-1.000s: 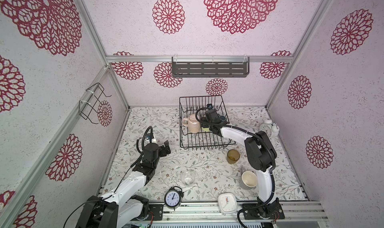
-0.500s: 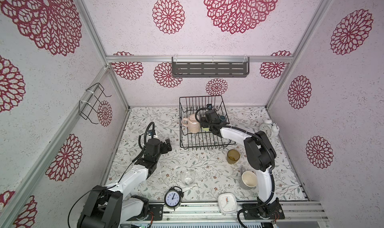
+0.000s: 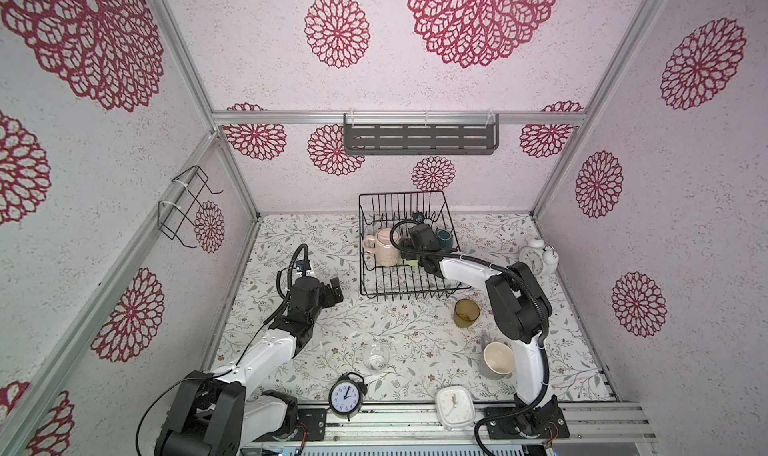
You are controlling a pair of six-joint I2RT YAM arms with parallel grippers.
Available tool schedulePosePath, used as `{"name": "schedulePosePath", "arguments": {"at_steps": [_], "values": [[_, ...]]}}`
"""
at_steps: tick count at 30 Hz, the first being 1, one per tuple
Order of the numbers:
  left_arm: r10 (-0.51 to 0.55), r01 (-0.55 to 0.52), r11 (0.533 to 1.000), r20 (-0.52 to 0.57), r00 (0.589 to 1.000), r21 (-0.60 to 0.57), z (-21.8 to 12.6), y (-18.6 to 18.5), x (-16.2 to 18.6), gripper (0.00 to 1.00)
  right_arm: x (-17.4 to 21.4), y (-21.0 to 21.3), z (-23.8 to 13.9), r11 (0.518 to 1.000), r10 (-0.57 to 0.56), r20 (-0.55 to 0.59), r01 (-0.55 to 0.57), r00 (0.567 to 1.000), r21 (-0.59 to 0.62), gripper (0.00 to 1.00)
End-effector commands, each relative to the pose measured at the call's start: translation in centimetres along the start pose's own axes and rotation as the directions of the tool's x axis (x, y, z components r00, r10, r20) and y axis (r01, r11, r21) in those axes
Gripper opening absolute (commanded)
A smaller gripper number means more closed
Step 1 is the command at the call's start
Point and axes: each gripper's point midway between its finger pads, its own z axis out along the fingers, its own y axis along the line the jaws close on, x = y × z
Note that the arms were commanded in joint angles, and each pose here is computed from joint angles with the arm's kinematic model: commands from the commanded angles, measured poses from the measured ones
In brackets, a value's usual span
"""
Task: Load the cups into the dish rack
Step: 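Lower the light green mug upside down between the pink and dark green mugs, then open the right gripper and raise it off the light green mug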
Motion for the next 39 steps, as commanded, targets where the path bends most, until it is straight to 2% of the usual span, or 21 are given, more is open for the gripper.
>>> {"name": "schedulePosePath", "arguments": {"at_steps": [1,9,18,24,33,39], "values": [[-0.019,0.019,1.0,0.012,1.0,0.001,0.1,0.1,-0.6,0.97,-5.6,-0.9,-2.6,0.998,0.055,0.131,-0.057,0.99,0.011,0.79],[-0.025,0.025,1.0,0.011,1.0,0.003,0.1,0.2,-0.5,0.97,-6.5,-0.7,-3.6,0.996,0.086,0.137,-0.084,0.987,-0.02,0.81],[-0.03,0.03,1.0,0.012,0.999,0.005,0.1,0.3,-0.5,0.97,-6.6,-0.8,-3.7,0.998,0.066,0.14,-0.065,0.988,-0.01,0.93],[-0.033,0.033,0.999,0.009,0.999,0.007,0.2,0.3,-0.5,0.97,-7.1,-0.8,-4.1,0.998,0.067,0.147,-0.066,0.987,-0.012,0.91],[-0.036,0.036,0.999,0.007,0.999,0.005,0.3,0.4,-0.5,0.97,-8.6,-0.1,-5.9,0.994,0.09,0.159,-0.078,0.983,-0.08,0.85],[-0.036,0.036,0.999,0.005,0.999,0.002,0.3,0.4,-0.4,0.97,-8.9,-0.1,-6.8,0.994,0.079,0.163,-0.065,0.983,-0.09,0.85]]}}
